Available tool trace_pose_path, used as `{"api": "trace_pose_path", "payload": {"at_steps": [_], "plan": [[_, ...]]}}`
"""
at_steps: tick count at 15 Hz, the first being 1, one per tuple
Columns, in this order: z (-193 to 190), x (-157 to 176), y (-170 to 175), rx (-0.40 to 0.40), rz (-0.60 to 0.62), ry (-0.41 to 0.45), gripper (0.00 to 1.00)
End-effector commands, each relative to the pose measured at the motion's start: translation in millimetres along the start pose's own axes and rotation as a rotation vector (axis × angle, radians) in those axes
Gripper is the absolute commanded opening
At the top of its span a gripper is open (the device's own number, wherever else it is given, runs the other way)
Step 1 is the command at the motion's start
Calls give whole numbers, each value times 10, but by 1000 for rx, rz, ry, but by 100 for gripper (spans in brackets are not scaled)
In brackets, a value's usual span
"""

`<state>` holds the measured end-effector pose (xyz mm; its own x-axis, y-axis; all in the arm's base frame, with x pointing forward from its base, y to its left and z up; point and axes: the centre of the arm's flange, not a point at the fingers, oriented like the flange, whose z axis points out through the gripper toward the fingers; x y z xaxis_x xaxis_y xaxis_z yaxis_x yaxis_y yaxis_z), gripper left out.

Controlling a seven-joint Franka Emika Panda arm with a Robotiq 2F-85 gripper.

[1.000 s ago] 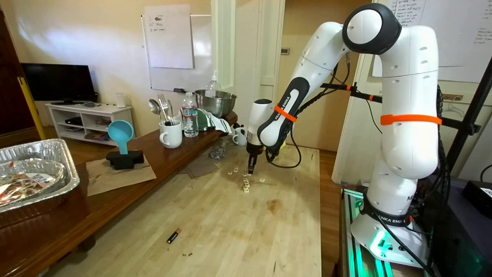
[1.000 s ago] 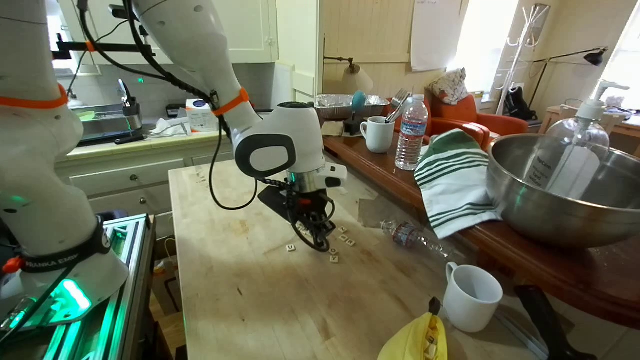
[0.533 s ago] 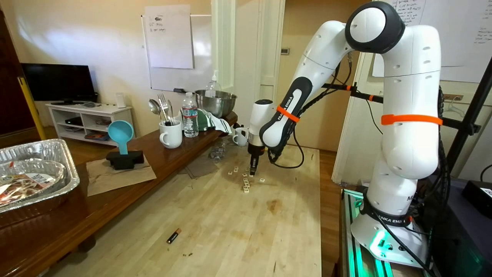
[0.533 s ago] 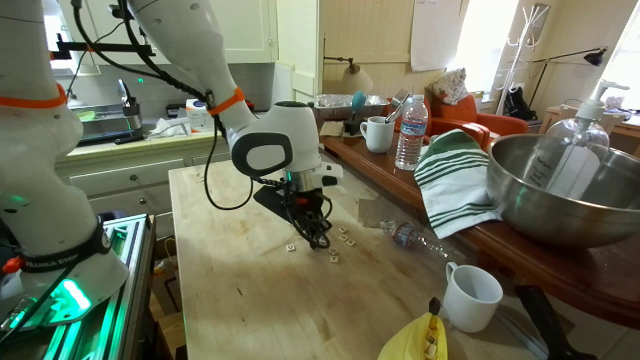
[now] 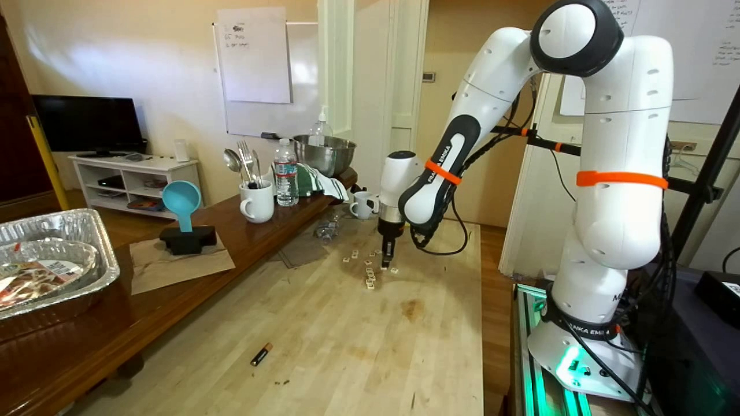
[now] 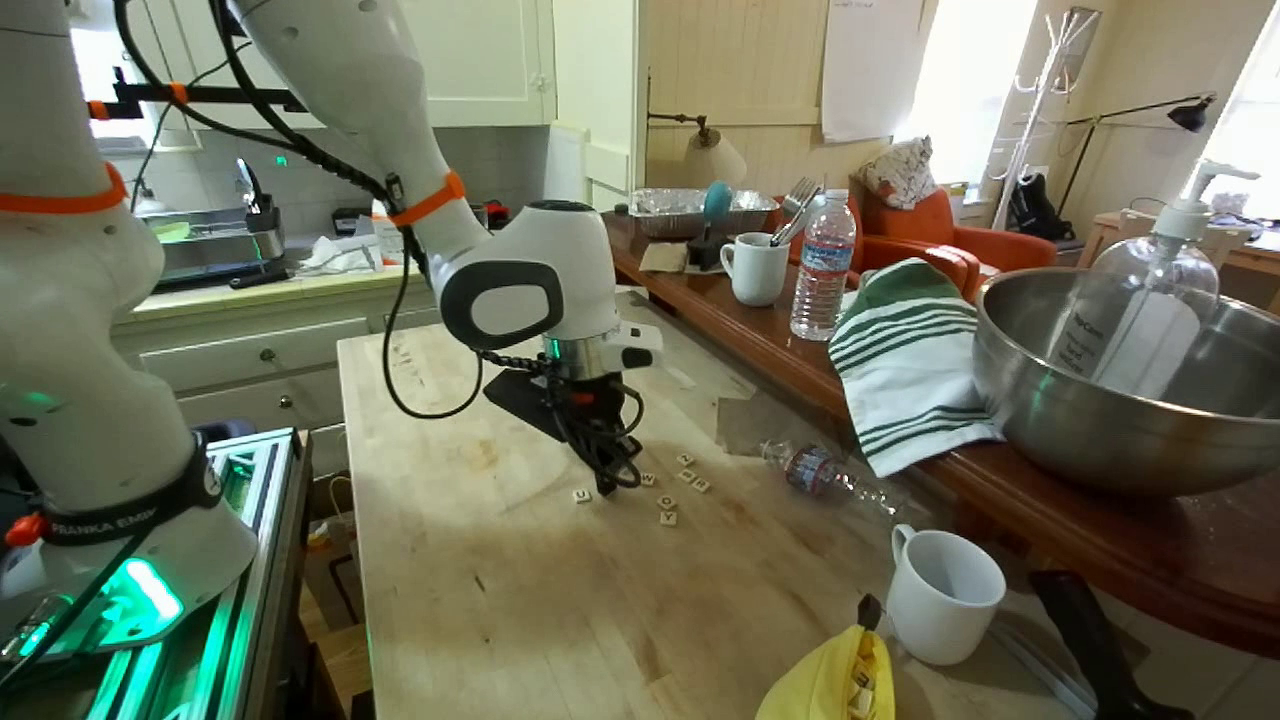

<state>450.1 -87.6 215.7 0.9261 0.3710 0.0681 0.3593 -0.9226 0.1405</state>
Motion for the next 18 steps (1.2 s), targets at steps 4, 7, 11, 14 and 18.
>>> {"api": "trace_pose_path", "payload": {"at_steps": [4,7,11,14,18], "plan": [[270,-180,-388,67,-92,-93,0],[277,-156,-466,67,-101,-99,0],[278,-141,-588,78,-128,-119,0],[272,-136,-695,84,-149,-140,0],[261,-117,-848,86,-165,-154,0]]}}
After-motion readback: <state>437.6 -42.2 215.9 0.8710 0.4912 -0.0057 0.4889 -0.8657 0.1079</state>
